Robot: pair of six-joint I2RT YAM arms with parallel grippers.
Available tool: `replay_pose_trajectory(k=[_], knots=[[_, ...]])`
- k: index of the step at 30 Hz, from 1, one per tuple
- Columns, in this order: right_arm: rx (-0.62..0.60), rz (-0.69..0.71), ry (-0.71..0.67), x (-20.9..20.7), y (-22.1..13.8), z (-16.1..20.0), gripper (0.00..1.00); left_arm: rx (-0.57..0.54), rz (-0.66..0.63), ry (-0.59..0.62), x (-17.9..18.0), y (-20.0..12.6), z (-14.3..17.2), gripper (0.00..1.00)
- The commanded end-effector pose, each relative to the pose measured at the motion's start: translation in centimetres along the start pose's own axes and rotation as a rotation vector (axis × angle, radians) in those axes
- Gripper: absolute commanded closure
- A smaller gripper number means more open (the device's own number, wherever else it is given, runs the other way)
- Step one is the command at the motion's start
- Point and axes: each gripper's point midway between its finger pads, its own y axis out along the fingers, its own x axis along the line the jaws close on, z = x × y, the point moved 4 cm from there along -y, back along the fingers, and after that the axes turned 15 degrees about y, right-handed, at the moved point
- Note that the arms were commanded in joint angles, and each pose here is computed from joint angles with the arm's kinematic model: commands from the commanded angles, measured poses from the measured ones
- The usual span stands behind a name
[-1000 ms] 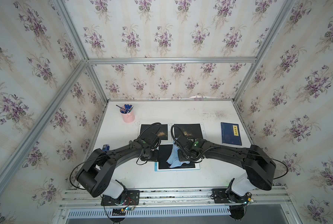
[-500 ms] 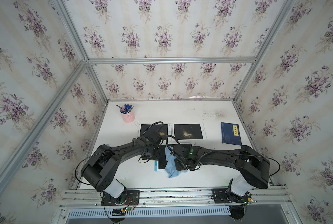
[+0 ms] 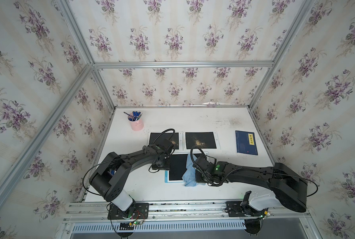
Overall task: Wipe the drawing tablet
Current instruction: Wipe the dirt from the drawing tablet, then place the cleaning item at the center of the board.
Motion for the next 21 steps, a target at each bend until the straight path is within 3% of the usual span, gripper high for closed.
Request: replay_pose_trajectory(k=[1,12,21], knots=[[-0.014,0.362,0.070,-7.9,-0.8,0.8,1.00,0.100,-0.036,-0.011,0.7,2.8,2.1,0.36],[-0.124,0.406,0.352,-13.1,-4.1,0.7,1.00,0.085,-0.022,-0.007,0.5,2.5,2.1,0.36],[-0.266,0.243,0.376,-9.5,-9.6,-2.6,1.00,0.052,-0.013,-0.010,0.5,1.7,2.1,0.35]])
